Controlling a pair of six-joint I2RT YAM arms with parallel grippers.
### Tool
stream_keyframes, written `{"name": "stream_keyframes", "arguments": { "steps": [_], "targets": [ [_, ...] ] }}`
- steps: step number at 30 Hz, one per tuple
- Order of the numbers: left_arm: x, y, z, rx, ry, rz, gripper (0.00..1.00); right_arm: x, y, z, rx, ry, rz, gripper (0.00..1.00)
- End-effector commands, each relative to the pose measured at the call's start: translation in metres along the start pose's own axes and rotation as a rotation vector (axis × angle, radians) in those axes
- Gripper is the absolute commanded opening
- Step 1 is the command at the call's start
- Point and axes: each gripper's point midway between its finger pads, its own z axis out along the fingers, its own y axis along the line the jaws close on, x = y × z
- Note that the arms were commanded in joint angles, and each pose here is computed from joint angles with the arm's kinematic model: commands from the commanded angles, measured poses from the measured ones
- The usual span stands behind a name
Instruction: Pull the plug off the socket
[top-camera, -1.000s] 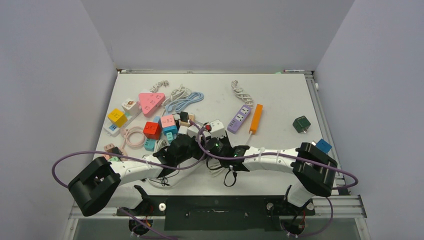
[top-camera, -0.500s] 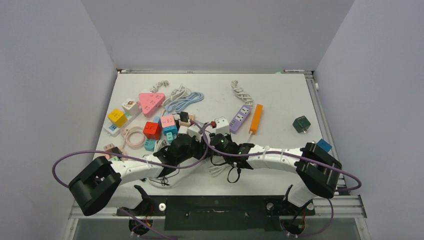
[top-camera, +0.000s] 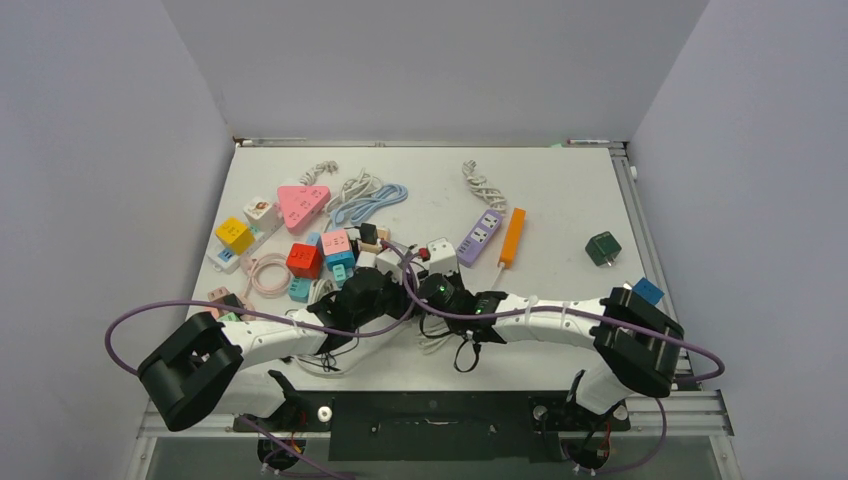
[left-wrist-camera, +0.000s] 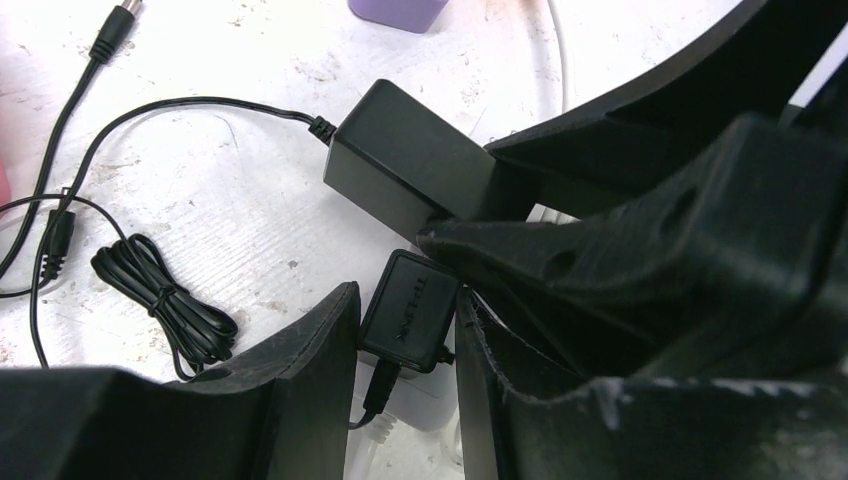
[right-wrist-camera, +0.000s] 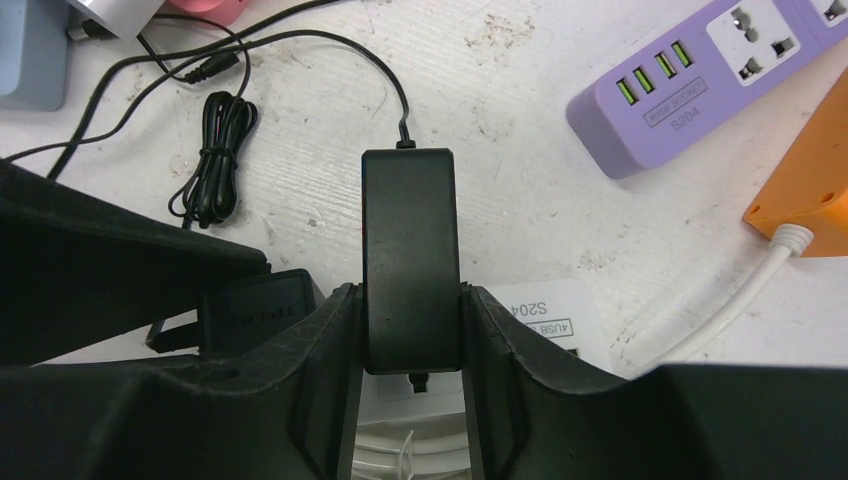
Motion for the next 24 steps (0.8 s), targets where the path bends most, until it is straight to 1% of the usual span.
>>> {"name": "stream_keyframes", "arguments": {
  "steps": [1,4,8,12,19,24],
  "targets": [
    [0.05,0.048,-0.011,-0.201,0.173,0.023,0.0,-0.042,0.007,-0.013,0.095,-0.137,-0.012,0.05],
    [0.05,0.048,-0.011,-0.201,0.172,0.022,0.0,-0.041,0.01,-0.014,0.109,-0.138,-0.041,0.05],
    [0.05,0.049,-0.011,-0.201,0.172,0.023,0.0,-0.04,0.013,-0.013,0.091,-0.134,-0.028,0.05],
    [0.051,0.049,-0.011,-0.203,0.174,0.022,0.0,-0.043,0.007,-0.011,0.071,-0.131,0.022,0.05],
    [0.051,0.05,-0.011,-0.205,0.174,0.021,0.0,-0.045,-0.01,-0.003,-0.02,-0.107,0.179,0.05],
    [0.051,0.049,-0.011,-0.205,0.172,0.021,0.0,-0.043,-0.014,-0.001,-0.005,-0.101,0.172,0.05]
  ]
}}
